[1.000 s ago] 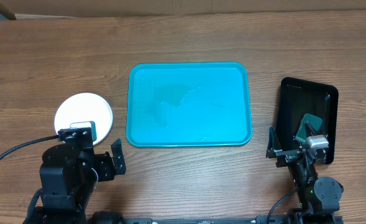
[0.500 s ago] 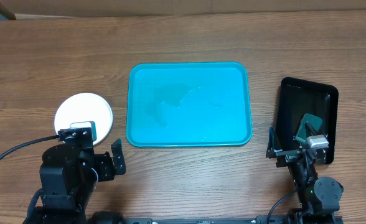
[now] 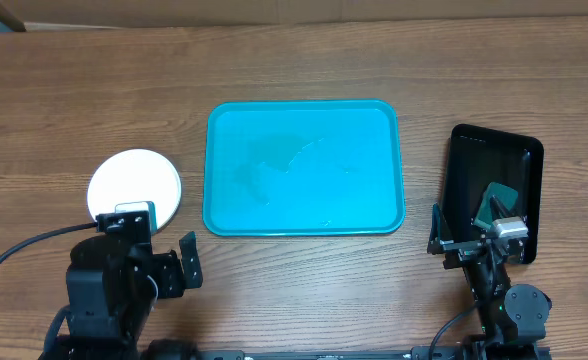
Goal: Clean dirty plates on tray and stack at the side
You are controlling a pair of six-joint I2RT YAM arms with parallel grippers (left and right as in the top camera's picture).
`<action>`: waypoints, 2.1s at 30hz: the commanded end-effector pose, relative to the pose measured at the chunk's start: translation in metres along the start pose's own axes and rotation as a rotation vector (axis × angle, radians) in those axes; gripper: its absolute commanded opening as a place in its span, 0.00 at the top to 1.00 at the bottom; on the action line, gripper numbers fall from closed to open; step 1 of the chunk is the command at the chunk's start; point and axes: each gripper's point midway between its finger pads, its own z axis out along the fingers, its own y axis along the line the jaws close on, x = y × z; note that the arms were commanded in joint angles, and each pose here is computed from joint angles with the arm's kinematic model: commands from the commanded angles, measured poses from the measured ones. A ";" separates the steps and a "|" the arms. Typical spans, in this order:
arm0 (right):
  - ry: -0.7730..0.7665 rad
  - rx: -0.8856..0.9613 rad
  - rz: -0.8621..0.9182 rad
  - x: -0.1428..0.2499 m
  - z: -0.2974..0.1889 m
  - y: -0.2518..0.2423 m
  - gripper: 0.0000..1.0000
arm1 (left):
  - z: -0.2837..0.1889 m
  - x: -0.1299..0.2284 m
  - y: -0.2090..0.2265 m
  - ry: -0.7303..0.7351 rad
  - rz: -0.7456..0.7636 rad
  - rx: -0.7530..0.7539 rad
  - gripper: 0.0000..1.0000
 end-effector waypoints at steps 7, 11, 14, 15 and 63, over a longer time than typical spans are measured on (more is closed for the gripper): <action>-0.004 0.004 -0.007 0.002 0.000 0.000 0.00 | -0.005 -0.016 0.013 -0.253 -0.033 -0.040 0.00; -0.004 0.004 -0.007 0.002 0.000 0.000 0.00 | 0.014 -0.023 0.013 -0.425 -0.056 -0.021 0.00; -0.004 0.004 -0.007 0.002 0.000 0.000 0.00 | 0.026 -0.026 0.010 -0.558 -0.064 0.016 0.00; -0.004 0.004 -0.007 0.002 0.000 0.000 0.00 | 0.029 -0.026 0.011 -0.595 -0.072 0.022 0.00; -0.004 0.004 -0.007 0.002 0.000 0.000 0.00 | 0.104 0.017 0.001 -0.686 -0.047 0.110 0.00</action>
